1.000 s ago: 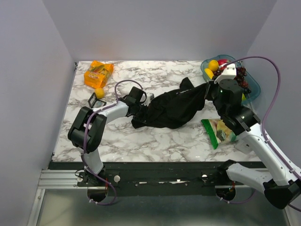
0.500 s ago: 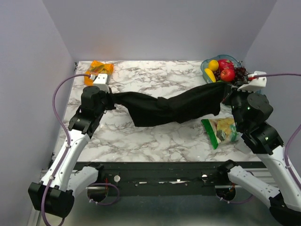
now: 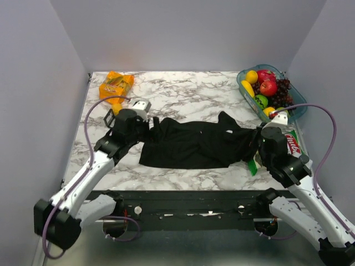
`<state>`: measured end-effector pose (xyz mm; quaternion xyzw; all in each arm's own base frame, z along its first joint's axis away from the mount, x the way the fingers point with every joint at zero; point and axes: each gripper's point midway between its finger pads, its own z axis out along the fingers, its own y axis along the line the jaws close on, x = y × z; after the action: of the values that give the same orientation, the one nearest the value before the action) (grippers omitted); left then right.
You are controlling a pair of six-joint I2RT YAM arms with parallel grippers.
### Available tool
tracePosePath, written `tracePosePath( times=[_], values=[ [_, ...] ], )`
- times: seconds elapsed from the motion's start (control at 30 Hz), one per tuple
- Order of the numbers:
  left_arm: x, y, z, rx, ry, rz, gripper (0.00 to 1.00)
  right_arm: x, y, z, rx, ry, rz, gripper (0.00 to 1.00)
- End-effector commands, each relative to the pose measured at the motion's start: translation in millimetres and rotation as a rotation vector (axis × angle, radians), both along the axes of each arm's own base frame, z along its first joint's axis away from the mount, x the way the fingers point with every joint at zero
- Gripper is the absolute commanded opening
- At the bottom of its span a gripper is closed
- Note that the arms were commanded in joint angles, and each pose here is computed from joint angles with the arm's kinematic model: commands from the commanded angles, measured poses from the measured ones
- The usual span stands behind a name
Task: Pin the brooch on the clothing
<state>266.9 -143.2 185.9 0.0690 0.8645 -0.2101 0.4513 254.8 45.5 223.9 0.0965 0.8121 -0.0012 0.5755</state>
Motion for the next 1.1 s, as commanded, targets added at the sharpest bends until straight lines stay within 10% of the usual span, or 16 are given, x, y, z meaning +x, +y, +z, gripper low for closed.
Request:
tracePosePath(
  times=[0.0,0.5,1.07],
  values=[
    [4.5,-95.7,10.1,-0.173,0.068,-0.317,0.89,-5.3,5.0,-11.8,0.079,0.031,-0.007,0.01],
    [59.6,-245.2,-65.0,-0.051,0.268,-0.578,0.66,-11.5,9.7,-20.5,0.103,0.061,0.019,0.01],
    [97.4,-250.2,-129.4,0.171,0.250,-0.523,0.61,-11.4,13.2,-21.3,0.106,0.065,0.039,0.01]
  ],
)
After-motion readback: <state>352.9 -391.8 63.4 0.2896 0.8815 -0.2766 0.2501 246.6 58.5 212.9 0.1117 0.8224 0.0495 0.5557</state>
